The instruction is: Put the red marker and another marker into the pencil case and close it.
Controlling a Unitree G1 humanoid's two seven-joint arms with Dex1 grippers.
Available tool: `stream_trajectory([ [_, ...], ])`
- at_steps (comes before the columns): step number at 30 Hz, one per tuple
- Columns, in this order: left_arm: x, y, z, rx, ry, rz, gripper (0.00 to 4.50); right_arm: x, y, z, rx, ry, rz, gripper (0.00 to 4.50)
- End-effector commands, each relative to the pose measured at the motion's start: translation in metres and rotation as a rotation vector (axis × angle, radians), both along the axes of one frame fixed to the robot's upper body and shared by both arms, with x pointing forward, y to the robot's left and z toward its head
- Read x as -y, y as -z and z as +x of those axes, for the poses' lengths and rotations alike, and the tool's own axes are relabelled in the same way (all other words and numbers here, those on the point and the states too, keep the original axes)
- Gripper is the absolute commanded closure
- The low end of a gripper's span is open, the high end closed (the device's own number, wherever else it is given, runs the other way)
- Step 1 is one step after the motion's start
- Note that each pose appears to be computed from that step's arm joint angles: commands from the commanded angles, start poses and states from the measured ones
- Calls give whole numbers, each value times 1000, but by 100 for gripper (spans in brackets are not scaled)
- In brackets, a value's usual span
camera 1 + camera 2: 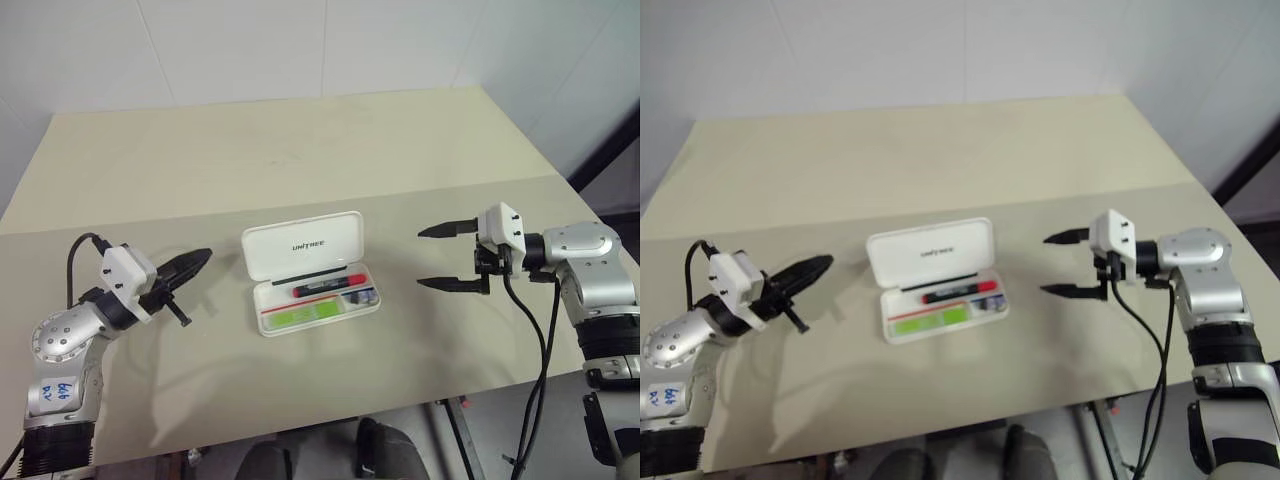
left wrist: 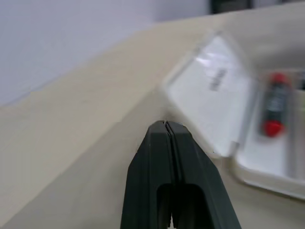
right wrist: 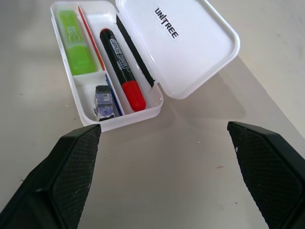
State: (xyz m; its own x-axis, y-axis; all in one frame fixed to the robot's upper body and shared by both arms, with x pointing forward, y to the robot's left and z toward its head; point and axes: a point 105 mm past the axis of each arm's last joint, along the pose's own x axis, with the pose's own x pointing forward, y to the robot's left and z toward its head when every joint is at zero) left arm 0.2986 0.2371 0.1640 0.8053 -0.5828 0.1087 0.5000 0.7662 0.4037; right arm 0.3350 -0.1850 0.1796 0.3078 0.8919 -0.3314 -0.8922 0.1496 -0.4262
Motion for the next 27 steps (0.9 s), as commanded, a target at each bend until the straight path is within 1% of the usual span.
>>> stream_trajectory([
  [1,-2,-6,9,20,-65,0,446,-2,-12,4,56,-2,6,0],
  [3,5,-4,13,-8,-52,-46,446,-4,-13,6,59,-7,5,0],
  [7,20,6,37,-74,-73,-62,446,-11,-17,8,67,-17,22,0],
  [11,37,10,60,-129,-62,-118,446,-24,-32,1,9,-57,172,0],
  [14,50,12,68,-149,-36,-116,446,-30,-34,-5,-41,-79,202,0],
  [17,69,11,69,-164,60,-128,446,-39,-36,-16,-107,-117,241,0],
  [21,76,6,62,-142,141,-121,446,-46,-39,-26,-161,-151,272,0],
  [24,77,5,54,-130,192,-102,446,-48,-38,-29,-173,-158,280,0],
  [27,79,1,46,-98,260,-54,446,-41,-29,-25,-178,-137,247,0],
])
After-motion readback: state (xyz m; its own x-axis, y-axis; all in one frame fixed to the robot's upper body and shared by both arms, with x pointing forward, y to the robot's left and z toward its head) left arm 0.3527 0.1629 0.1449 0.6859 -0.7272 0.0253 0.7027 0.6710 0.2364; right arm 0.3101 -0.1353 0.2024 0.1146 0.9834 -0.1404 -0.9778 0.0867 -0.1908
